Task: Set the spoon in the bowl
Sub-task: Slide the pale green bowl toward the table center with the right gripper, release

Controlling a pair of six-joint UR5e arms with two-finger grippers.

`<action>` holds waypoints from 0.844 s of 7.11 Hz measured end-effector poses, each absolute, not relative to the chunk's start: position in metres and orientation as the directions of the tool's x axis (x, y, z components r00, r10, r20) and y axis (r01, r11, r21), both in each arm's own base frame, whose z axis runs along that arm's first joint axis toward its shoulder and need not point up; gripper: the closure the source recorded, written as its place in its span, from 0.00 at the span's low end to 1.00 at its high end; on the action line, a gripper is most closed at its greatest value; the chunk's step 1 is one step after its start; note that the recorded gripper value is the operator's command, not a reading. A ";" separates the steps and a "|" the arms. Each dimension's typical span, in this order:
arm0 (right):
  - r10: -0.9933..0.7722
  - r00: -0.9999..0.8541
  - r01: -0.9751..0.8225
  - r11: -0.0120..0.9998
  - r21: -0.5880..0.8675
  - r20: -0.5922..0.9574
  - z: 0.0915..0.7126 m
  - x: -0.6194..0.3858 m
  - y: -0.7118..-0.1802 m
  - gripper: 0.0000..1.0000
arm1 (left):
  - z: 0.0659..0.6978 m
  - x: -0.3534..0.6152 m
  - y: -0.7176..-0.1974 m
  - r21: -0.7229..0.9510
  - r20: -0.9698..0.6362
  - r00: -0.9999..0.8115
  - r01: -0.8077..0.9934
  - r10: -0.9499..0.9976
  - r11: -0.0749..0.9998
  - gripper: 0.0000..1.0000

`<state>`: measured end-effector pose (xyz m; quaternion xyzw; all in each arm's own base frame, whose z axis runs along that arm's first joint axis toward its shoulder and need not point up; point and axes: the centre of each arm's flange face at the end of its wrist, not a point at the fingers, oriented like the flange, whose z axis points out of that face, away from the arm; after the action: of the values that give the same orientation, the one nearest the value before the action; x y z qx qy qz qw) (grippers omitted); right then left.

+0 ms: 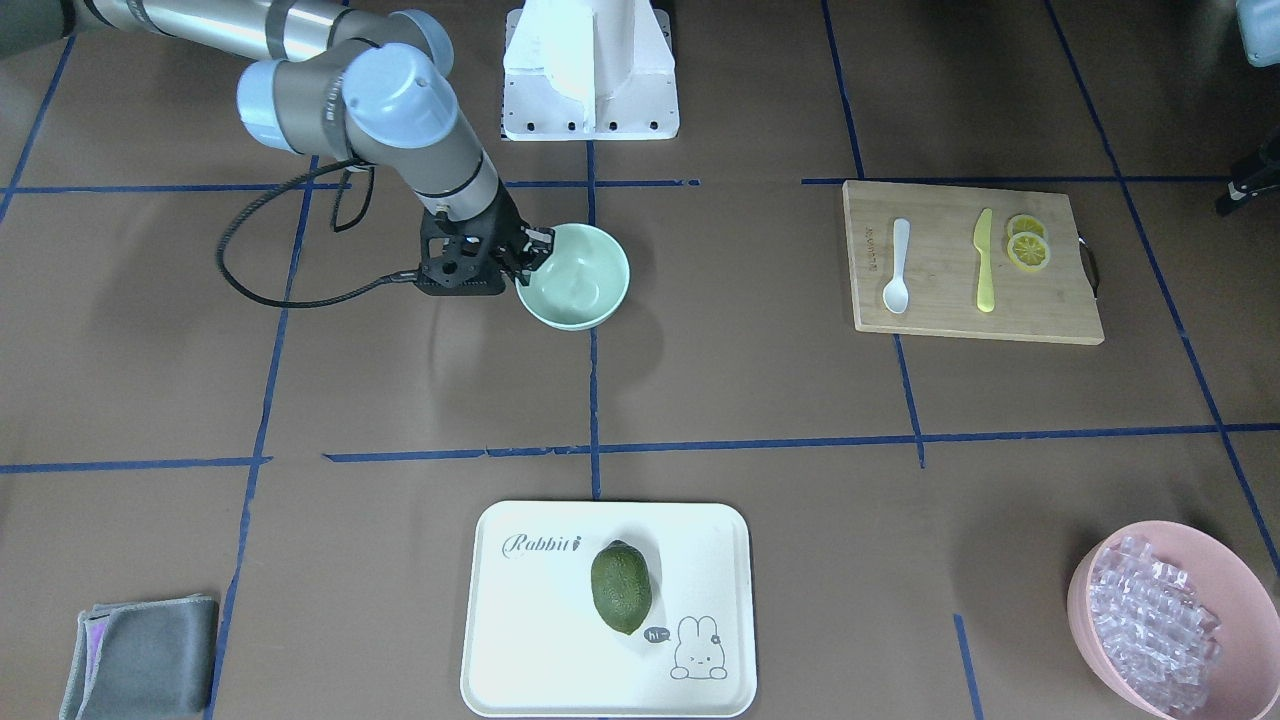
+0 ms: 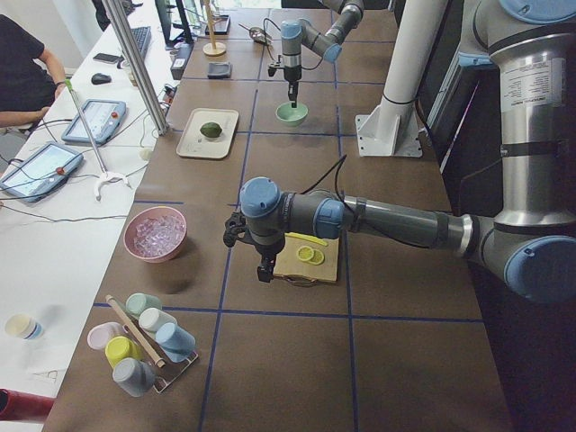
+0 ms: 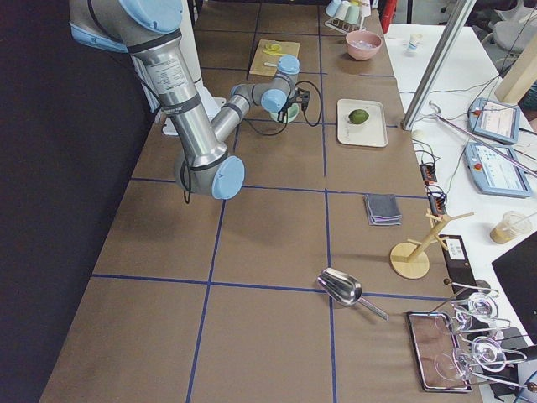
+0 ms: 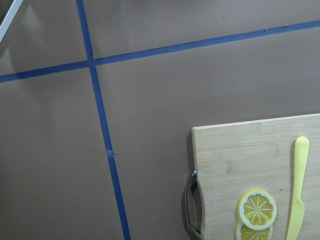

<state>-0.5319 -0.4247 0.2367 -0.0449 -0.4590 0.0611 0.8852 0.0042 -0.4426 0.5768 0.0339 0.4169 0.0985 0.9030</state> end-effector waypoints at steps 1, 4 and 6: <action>0.158 0.582 -0.088 0.987 -0.132 0.798 0.236 -0.545 -0.424 0.98 | 0.574 0.004 -0.443 0.150 -0.745 0.632 -0.150 0.211 0.977 0.00; 0.165 0.589 -0.106 0.986 -0.127 0.791 0.233 -0.556 -0.422 0.29 | 0.562 0.027 -0.448 0.182 -0.742 0.617 -0.191 0.262 0.965 0.00; 0.166 0.586 -0.106 0.986 -0.129 0.793 0.231 -0.555 -0.421 0.01 | 0.533 0.085 -0.461 0.184 -0.751 0.598 -0.219 0.281 0.958 0.00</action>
<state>-0.5546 -0.4213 0.2314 -0.0338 -0.4484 0.0764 0.8899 0.0846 -0.4610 0.5334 0.0361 0.4259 0.1400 0.8931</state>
